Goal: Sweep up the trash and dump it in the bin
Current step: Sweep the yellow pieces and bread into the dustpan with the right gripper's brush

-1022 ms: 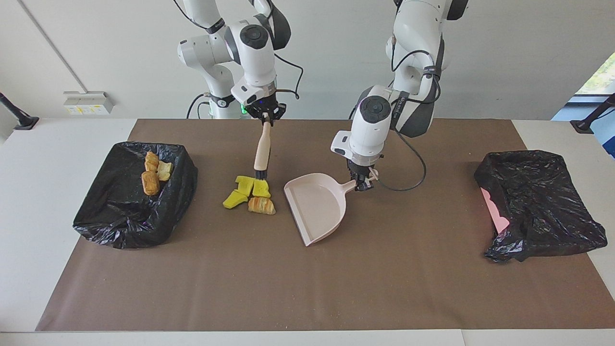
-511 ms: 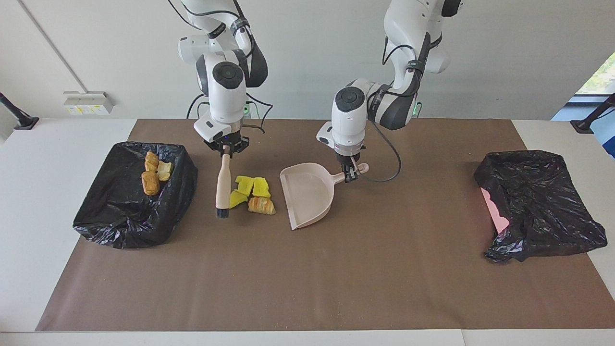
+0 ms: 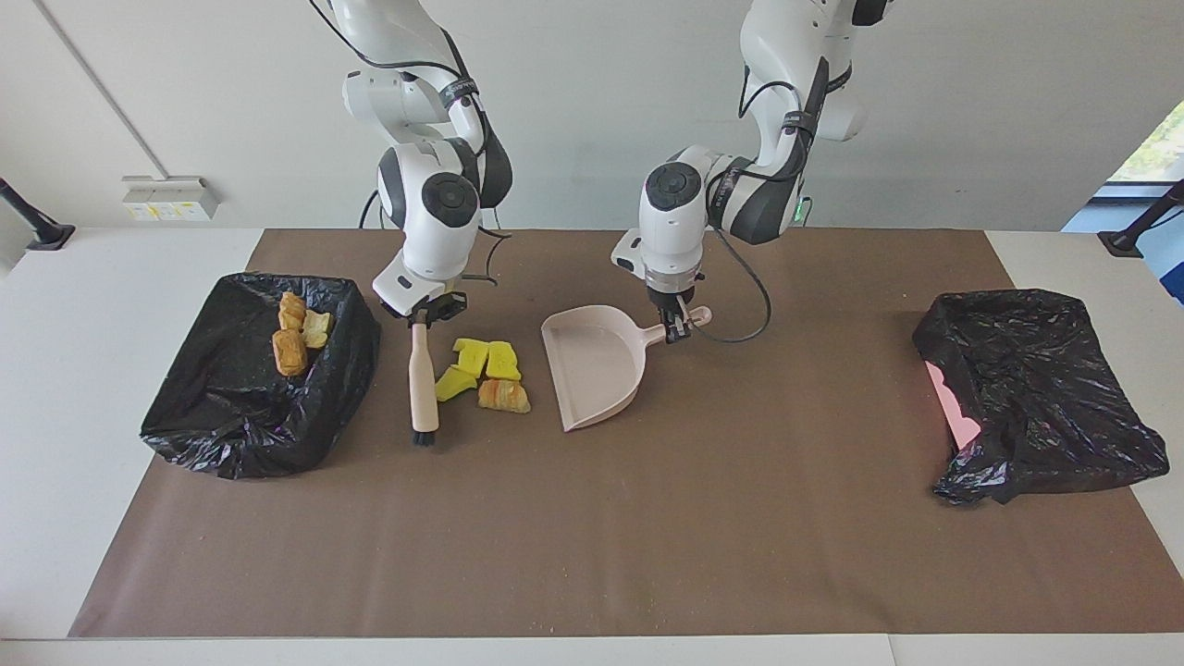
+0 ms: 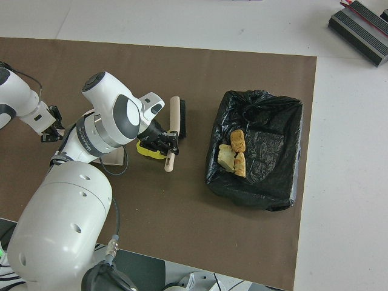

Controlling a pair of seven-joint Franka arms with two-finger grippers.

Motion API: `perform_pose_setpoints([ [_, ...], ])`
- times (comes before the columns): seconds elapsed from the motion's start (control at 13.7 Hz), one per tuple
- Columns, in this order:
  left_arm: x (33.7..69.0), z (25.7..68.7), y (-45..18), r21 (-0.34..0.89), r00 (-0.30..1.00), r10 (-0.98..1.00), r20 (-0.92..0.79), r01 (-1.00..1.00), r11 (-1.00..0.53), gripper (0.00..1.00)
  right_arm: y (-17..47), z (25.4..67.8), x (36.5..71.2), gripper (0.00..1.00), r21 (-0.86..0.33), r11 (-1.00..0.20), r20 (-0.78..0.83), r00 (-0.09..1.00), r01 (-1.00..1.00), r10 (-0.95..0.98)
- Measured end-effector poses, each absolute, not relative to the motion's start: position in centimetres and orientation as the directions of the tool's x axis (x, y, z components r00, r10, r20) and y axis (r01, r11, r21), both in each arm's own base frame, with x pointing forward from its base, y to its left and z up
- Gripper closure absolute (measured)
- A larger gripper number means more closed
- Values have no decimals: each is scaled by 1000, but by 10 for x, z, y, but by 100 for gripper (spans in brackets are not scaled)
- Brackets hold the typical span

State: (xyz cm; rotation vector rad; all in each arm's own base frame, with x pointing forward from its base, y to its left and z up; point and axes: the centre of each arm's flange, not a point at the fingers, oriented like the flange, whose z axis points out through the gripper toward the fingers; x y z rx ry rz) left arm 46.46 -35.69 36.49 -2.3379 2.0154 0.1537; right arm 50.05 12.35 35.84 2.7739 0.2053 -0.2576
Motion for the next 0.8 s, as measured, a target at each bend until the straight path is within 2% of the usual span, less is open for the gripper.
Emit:
perform_pose_setpoints([
  [0.8, 460, 360, -353, 24, 166, -980, -108, -985, -170, 69, 226, 335, 476, 74, -9, -996, -305, 948, 93, 91],
])
